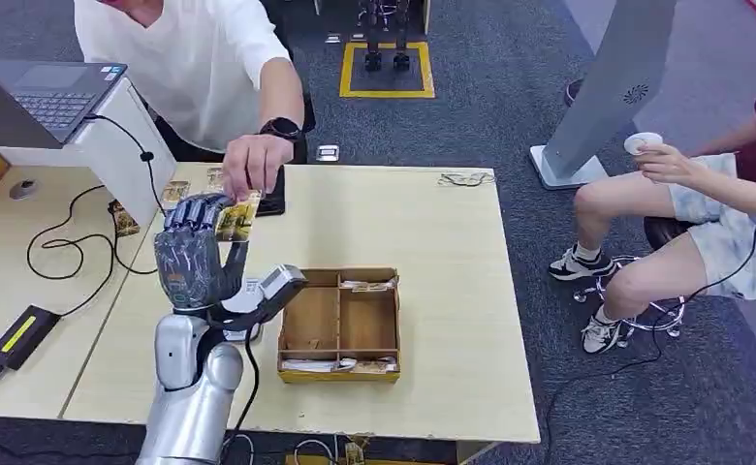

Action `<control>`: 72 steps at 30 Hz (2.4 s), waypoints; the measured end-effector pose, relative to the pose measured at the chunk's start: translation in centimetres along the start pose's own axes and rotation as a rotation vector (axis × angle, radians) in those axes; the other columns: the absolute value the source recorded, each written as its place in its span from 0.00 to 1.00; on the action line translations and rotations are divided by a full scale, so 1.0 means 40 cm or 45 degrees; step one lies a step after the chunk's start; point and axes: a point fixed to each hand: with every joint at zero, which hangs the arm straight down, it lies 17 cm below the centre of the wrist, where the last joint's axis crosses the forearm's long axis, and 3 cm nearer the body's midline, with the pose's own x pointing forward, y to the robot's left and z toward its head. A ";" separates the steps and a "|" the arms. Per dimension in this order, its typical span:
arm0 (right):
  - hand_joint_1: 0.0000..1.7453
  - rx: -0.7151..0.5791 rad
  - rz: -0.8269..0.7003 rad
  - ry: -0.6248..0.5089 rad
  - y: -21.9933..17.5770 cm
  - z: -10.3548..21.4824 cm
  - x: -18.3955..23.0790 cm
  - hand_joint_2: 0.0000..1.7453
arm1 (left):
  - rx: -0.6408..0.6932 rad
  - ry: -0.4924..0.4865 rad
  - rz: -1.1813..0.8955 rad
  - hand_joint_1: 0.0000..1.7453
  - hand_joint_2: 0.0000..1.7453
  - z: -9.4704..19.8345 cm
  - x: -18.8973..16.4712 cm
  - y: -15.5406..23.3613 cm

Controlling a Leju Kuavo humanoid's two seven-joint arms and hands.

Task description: Pass the card to the sensor for recognition and then transmit it.

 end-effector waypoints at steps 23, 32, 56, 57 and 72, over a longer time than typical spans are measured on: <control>0.00 -0.005 0.027 -0.011 -0.003 0.000 -0.002 0.00 | -0.042 -0.025 0.037 1.00 1.00 0.015 0.024 -0.029; 0.00 -0.008 0.032 -0.012 -0.007 -0.002 -0.002 0.00 | -0.089 0.040 -0.096 1.00 1.00 0.032 -0.046 -0.048; 0.00 -0.004 0.034 0.000 -0.010 -0.005 -0.009 0.00 | -0.408 0.232 -0.357 1.00 1.00 0.216 -0.269 -0.195; 0.00 -0.005 0.035 0.001 -0.011 -0.005 -0.010 0.00 | -0.421 0.231 -0.364 1.00 1.00 0.225 -0.272 -0.200; 0.00 -0.013 0.040 0.014 -0.020 -0.007 -0.019 0.00 | -0.731 0.194 -0.478 1.00 1.00 0.346 -0.311 -0.306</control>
